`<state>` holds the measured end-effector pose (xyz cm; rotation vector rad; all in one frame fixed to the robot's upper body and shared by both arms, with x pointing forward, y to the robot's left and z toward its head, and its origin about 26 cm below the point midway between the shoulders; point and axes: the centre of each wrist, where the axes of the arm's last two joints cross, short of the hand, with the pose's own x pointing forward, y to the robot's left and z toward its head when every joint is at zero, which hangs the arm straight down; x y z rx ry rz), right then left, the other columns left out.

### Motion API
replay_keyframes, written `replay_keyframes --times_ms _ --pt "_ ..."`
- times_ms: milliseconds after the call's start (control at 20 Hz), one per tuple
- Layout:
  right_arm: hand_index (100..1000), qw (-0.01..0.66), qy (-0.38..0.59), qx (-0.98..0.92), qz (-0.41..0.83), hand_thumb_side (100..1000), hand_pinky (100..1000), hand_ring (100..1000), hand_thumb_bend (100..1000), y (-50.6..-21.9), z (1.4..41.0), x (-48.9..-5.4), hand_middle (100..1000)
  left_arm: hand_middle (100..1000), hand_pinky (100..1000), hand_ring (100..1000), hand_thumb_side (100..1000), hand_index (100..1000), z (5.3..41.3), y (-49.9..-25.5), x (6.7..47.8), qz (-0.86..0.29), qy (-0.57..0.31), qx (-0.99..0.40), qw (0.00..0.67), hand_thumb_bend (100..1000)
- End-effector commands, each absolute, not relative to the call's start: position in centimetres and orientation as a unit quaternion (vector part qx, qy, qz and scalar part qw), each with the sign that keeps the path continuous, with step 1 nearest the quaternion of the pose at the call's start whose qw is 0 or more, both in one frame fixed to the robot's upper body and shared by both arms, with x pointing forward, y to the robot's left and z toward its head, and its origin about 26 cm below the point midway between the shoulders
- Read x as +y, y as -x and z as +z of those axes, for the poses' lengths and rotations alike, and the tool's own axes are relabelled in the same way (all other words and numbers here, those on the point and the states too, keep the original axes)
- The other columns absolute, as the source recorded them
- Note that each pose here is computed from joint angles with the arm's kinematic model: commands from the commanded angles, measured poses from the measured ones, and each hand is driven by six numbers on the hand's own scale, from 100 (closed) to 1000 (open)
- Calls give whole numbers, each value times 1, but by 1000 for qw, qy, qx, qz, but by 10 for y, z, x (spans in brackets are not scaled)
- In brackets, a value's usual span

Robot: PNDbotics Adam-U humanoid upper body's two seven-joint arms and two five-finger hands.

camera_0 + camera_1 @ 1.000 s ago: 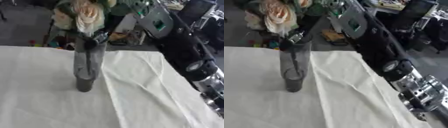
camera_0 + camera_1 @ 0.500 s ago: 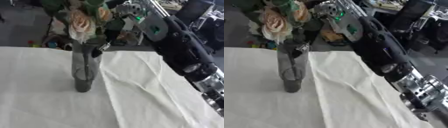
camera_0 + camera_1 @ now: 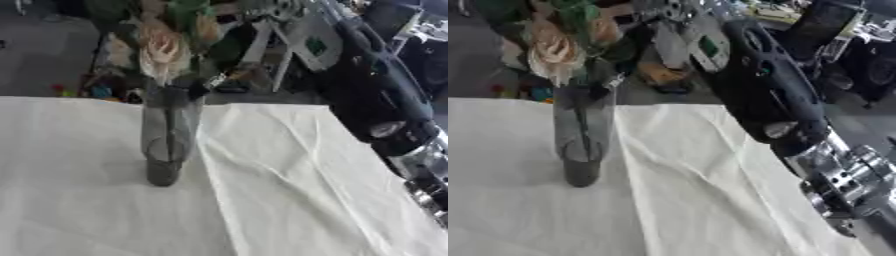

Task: Arrange flowers into the vase.

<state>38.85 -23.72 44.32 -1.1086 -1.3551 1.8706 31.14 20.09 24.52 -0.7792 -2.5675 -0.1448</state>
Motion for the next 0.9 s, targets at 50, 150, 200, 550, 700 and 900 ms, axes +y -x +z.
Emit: replay_keyframes --times_ms 50,150,200,550,700,900 --pt "1000 287 442 -505 683 613 1000 1000 643 -380 460 -251 1000 841 857 783 842 925 251 -309 206 -60 277 -934 216 100" --pt "1000 292 451 -497 682 615 1000 1000 626 -380 459 -255 1000 841 857 783 841 925 251 -309 207 -58 276 -935 215 100" --pt "1000 293 457 -492 681 616 1000 1000 617 -379 458 -259 1000 841 857 783 841 925 251 -309 207 -57 276 -935 215 100" --pt "1000 298 484 -470 675 607 1000 1000 593 -358 455 -291 1000 842 858 784 842 926 252 -309 210 -53 268 -939 211 100" --pt "1000 305 484 -469 672 600 1000 1000 603 -342 454 -307 1000 842 858 784 843 926 252 -310 211 -50 264 -941 207 100" --pt "1000 322 489 -466 663 604 1000 1000 602 -317 452 -328 1000 843 858 785 844 927 253 -310 212 -46 259 -943 202 100"
